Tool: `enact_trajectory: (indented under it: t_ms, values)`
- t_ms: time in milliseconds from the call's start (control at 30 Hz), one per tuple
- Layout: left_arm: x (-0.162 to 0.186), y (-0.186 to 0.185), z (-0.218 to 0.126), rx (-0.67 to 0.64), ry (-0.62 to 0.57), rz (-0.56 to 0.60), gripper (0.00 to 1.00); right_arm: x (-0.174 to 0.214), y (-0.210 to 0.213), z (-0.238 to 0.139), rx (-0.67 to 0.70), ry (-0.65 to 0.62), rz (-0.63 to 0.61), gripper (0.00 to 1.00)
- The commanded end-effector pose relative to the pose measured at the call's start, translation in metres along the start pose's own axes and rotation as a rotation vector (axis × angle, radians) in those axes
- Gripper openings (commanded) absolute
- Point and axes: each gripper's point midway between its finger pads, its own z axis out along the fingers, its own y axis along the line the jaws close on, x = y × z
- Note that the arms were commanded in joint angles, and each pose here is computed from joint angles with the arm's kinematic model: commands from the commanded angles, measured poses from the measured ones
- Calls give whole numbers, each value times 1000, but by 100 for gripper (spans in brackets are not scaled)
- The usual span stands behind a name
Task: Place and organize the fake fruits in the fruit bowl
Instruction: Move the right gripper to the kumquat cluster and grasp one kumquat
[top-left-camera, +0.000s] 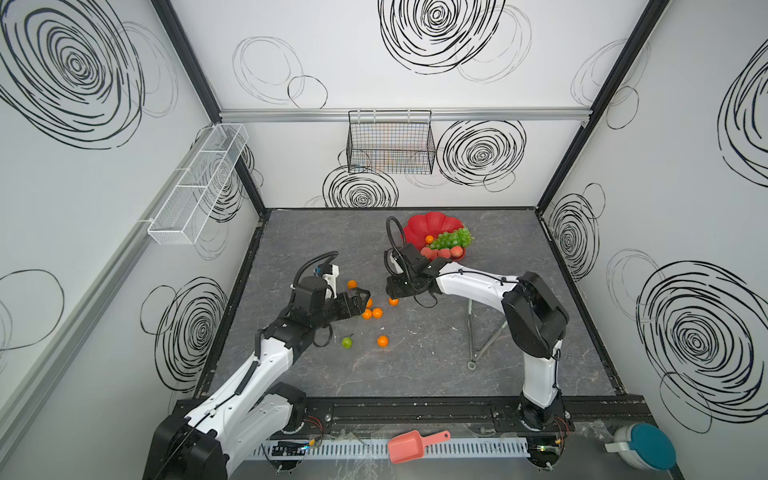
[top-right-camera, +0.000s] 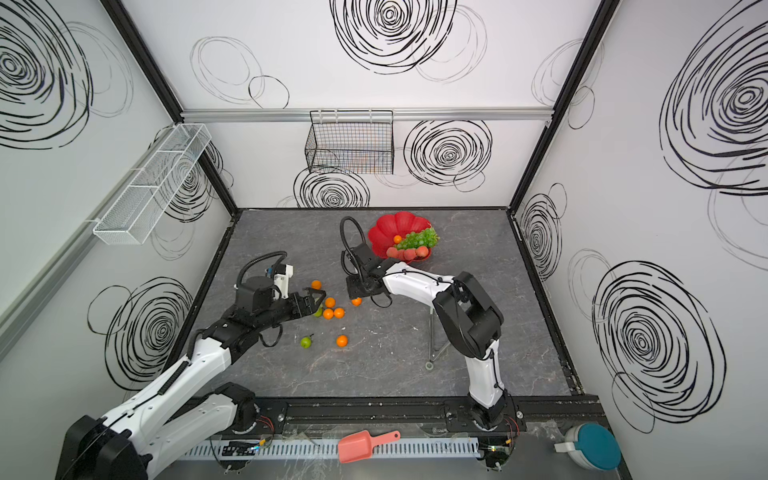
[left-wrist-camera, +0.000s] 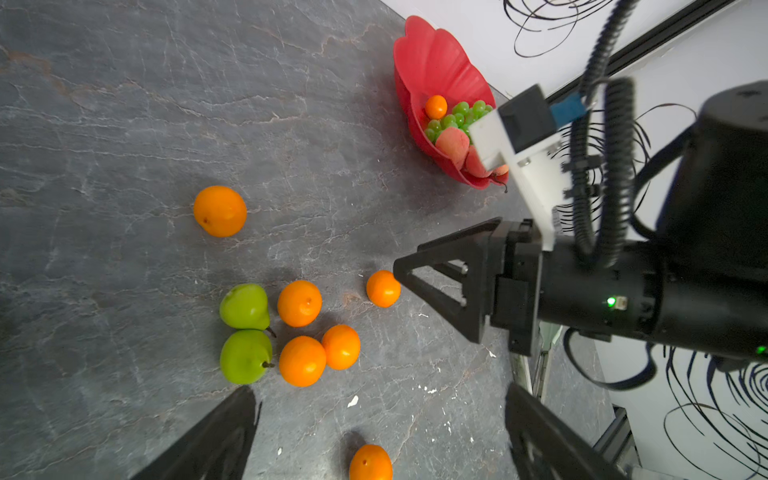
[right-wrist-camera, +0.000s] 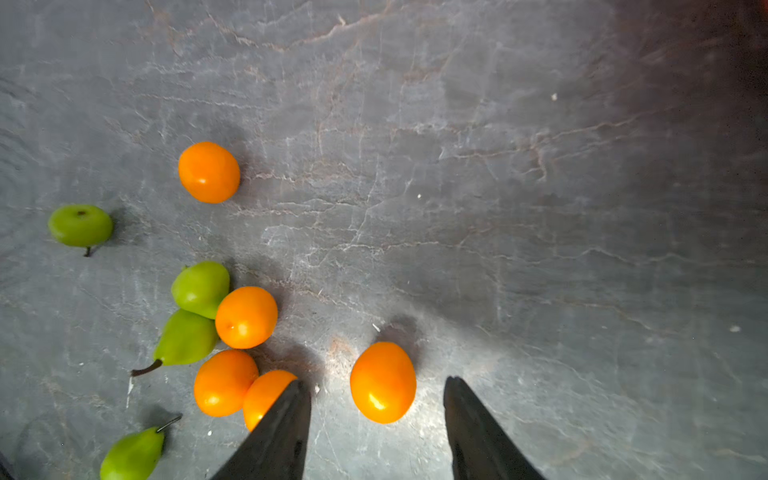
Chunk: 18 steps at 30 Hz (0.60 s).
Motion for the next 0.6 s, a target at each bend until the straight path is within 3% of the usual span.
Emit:
enact_trajectory:
  t_ms: [0, 567]
  values:
    - [-13, -9, -4, 54, -49, 2, 96, -3, -2, 3, 53, 15, 6, 56]
    - [-14, -4, -1, 69, -43, -7, 96, 23, 2, 28, 77, 127, -36, 54]
